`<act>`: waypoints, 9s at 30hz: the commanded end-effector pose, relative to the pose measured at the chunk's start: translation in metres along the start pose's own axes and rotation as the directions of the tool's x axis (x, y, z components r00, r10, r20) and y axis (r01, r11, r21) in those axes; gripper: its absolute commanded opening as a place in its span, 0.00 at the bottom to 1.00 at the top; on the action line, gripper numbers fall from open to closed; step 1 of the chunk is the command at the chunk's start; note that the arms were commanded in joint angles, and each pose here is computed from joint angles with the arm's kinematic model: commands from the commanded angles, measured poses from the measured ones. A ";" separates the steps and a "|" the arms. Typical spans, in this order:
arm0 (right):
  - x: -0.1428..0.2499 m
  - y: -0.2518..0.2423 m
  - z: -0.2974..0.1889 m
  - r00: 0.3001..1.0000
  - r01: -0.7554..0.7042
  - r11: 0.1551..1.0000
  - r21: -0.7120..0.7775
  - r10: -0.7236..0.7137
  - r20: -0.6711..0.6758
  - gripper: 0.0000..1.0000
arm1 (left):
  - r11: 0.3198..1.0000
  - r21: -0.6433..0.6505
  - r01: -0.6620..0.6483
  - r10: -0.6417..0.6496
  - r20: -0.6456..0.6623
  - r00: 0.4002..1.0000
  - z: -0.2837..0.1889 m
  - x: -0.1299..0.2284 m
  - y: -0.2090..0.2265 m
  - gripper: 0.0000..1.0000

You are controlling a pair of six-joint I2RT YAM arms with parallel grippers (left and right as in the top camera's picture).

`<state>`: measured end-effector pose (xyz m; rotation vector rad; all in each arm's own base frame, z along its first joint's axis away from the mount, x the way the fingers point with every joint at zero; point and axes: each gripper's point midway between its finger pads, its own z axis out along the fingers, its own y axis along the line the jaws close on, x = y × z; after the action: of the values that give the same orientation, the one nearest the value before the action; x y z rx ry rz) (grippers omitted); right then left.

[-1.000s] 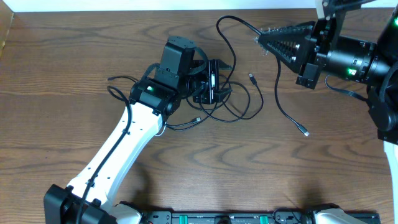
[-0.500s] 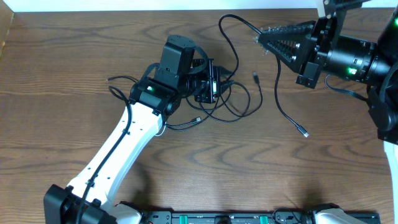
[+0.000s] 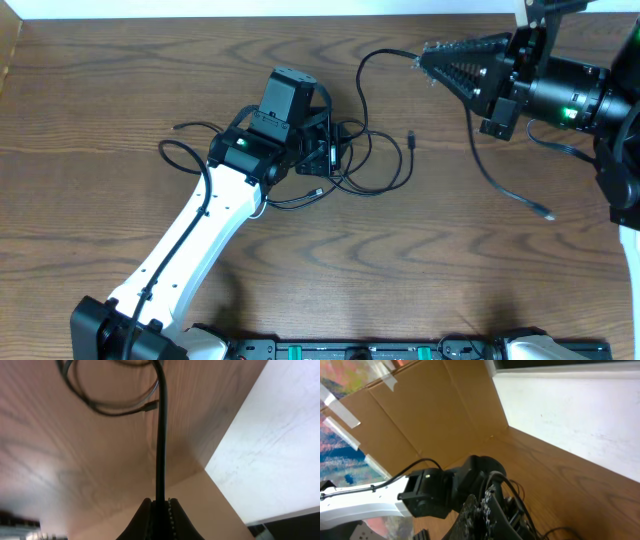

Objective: Untangle cables

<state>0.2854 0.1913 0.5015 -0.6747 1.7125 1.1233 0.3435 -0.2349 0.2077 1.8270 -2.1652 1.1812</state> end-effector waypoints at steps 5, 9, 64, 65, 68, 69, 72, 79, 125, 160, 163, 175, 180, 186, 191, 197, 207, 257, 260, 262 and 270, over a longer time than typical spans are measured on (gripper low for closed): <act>-0.004 -0.021 -0.019 0.999 -0.043 0.996 0.076 0.041 0.023 0.01 | 0.891 0.201 -0.408 0.432 -0.092 0.897 -0.004 0.035 -0.040 0.07; 0.004 -0.048 -0.032 0.995 -0.102 0.975 0.195 0.100 0.022 0.12 | 0.850 0.301 -0.433 0.495 -0.173 0.851 -0.016 0.064 -0.056 0.07; 0.066 -0.085 -0.047 0.964 -0.150 0.888 0.435 0.229 -0.136 0.99 | 0.285 0.509 -0.812 -0.117 0.859 0.498 -0.249 0.012 -0.285 0.08; 0.068 -0.086 -0.046 0.962 -0.155 0.888 0.434 0.236 -0.140 0.99 | 0.319 0.440 -0.840 -0.123 0.897 0.424 -0.249 0.005 -0.284 0.08; 0.075 -0.086 -0.040 0.955 -0.167 0.892 0.421 0.253 -0.156 0.99 | 0.412 0.243 -0.878 -0.094 0.970 0.224 -0.235 -0.023 -0.286 0.08; 0.078 -0.087 -0.038 0.952 -0.172 0.892 0.418 0.260 -0.164 0.99 | 0.429 0.182 -0.885 -0.069 0.983 0.169 -0.227 -0.033 -0.289 0.08; 0.085 -0.092 -0.032 0.945 -0.179 0.893 0.412 0.272 -0.179 0.99 | 0.482 0.007 -0.876 0.020 1.000 0.019 -0.201 -0.067 -0.295 0.11; 0.105 -0.105 -0.012 0.918 -0.210 0.894 0.395 0.319 -0.234 0.99 | 0.458 -0.194 -0.867 0.208 0.972 -0.108 -0.163 -0.112 -0.304 0.11; 0.155 -0.128 0.011 0.807 -0.282 0.842 0.459 0.467 -0.361 0.99 | 0.629 -0.618 -0.473 0.772 0.571 0.280 -0.158 -0.450 -0.114 0.94; 0.174 -0.116 0.016 0.786 -0.174 0.869 0.463 0.406 -0.466 0.99 | 0.809 -0.562 -0.171 0.439 0.386 0.811 -0.054 -0.416 0.052 0.79; 0.174 -0.116 0.016 0.786 -0.175 0.869 0.464 0.407 -0.466 0.99 | 0.805 -0.564 -0.185 0.457 0.389 0.800 -0.047 -0.417 0.052 0.78; 0.175 -0.111 0.020 0.783 -0.169 0.877 0.450 0.397 -0.478 0.99 | 0.792 -0.596 -0.134 0.474 0.462 0.749 -0.046 -0.420 0.049 0.73; 0.175 -0.111 0.020 0.784 -0.164 0.879 0.447 0.391 -0.482 0.99 | 0.808 -0.574 -0.133 0.465 0.484 0.741 -0.041 -0.424 0.044 0.73; 0.176 -0.110 0.021 0.782 -0.164 0.880 0.445 0.391 -0.484 0.99 | 0.824 -0.559 -0.091 0.424 0.503 0.753 -0.034 -0.429 0.050 0.73; 0.176 -0.109 0.021 0.782 -0.163 0.882 0.443 0.389 -0.487 0.99 | 0.809 -0.584 -0.073 0.417 0.482 0.771 -0.023 -0.435 0.064 0.73; 0.177 -0.109 0.021 0.782 -0.163 0.882 0.443 0.390 -0.487 0.99 | 0.804 -0.591 -0.068 0.413 0.473 0.778 -0.020 -0.436 0.069 0.26; 0.177 -0.109 0.022 0.781 -0.163 0.882 0.442 0.389 -0.489 0.99 | 0.849 -0.511 -0.130 0.389 0.439 0.810 -0.013 -0.426 0.042 0.07; 0.181 -0.106 0.020 0.767 -0.171 0.879 0.445 0.402 -0.500 0.99 | 0.957 -0.239 0.164 0.016 0.607 0.795 -0.017 -0.354 0.007 0.54; 0.181 -0.106 0.019 0.766 -0.172 0.878 0.446 0.404 -0.500 0.99 | 0.964 -0.224 0.145 0.021 0.604 0.797 -0.010 -0.356 0.004 0.53; 0.182 -0.106 0.019 0.764 -0.173 0.878 0.446 0.405 -0.502 0.99 | 0.959 -0.218 0.179 -0.010 0.609 0.793 -0.005 -0.359 0.009 0.50; 0.182 -0.106 0.019 0.764 -0.173 0.878 0.447 0.406 -0.502 0.99 | 0.953 -0.227 0.202 -0.019 0.619 0.785 0.001 -0.368 0.016 0.50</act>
<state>0.3101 0.1688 0.2922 -0.5017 2.5756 0.7777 0.4390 0.0572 0.0199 2.3499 -2.3226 0.2563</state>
